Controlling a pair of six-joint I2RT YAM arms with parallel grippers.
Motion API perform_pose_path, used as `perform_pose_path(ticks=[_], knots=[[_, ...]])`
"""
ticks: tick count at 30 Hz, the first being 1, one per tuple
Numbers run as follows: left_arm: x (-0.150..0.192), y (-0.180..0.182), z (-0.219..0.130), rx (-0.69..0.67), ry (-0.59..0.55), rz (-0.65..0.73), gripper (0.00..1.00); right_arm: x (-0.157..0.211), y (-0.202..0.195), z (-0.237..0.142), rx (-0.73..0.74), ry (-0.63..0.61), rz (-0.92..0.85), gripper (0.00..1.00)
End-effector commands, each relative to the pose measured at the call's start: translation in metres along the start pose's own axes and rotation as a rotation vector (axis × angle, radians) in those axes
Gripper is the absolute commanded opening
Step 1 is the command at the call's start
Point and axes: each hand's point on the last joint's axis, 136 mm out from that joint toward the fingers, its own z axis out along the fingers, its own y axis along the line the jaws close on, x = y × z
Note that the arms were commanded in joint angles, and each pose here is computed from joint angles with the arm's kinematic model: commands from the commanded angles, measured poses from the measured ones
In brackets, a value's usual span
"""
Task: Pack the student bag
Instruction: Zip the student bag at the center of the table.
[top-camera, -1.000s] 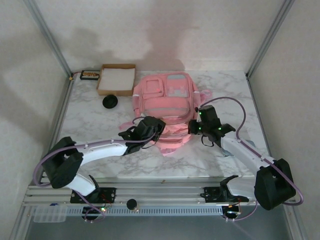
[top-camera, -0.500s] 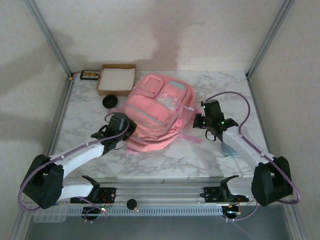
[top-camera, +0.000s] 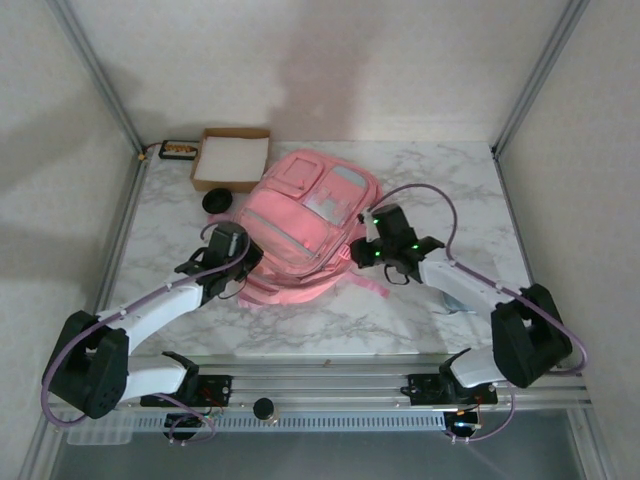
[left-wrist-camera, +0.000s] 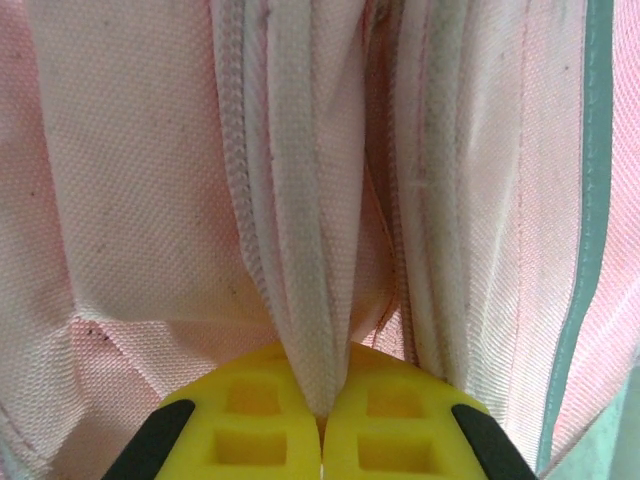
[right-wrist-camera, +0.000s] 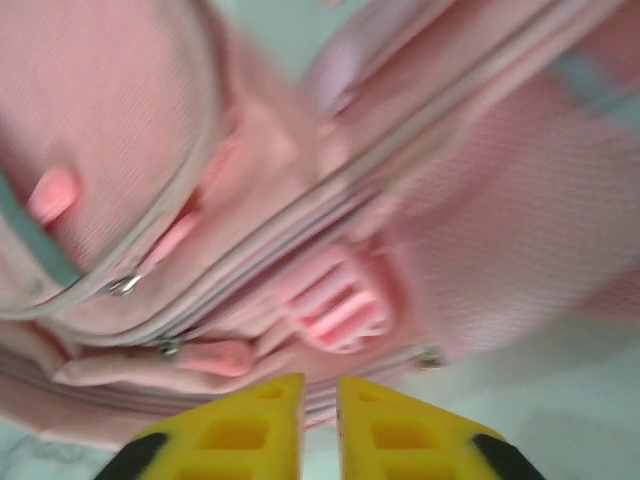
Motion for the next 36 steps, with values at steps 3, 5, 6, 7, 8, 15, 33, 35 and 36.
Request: perform_pose_path(ticks=[3, 5, 6, 7, 8, 15, 33, 35, 36], knots=[[-0.023, -0.032, -0.011, 0.138, -0.049, -0.131, 0.00, 0.004, 0.044, 0.025, -0.175, 0.045, -0.168, 0.36], [-0.023, -0.031, -0.009, 0.145, -0.033, -0.166, 0.00, 0.005, 0.049, 0.034, -0.191, 0.056, -0.227, 0.45], [-0.023, -0.032, -0.009, 0.156, -0.030, -0.177, 0.00, 0.006, 0.053, 0.037, -0.209, 0.063, -0.254, 0.48], [-0.023, -0.033, -0.009, 0.165, -0.029, -0.185, 0.00, 0.006, 0.057, 0.040, -0.221, 0.068, -0.293, 0.50], [-0.023, -0.032, -0.009, 0.162, -0.027, -0.196, 0.00, 0.007, 0.060, 0.042, -0.220, 0.068, -0.330, 0.51], [-0.027, -0.041, -0.017, 0.204, -0.019, -0.229, 0.00, 0.013, 0.044, 0.057, -0.150, 0.075, -0.468, 0.60], [-0.037, -0.060, -0.023, 0.259, -0.011, -0.257, 0.00, 0.008, 0.032, 0.067, -0.001, -0.079, -0.757, 0.31], [-0.037, -0.061, -0.025, 0.259, -0.014, -0.255, 0.00, 0.003, 0.035, 0.060, -0.004, -0.099, -0.764, 0.25], [-0.038, -0.062, -0.025, 0.257, -0.017, -0.252, 0.00, 0.000, 0.036, 0.055, -0.003, -0.119, -0.765, 0.21]])
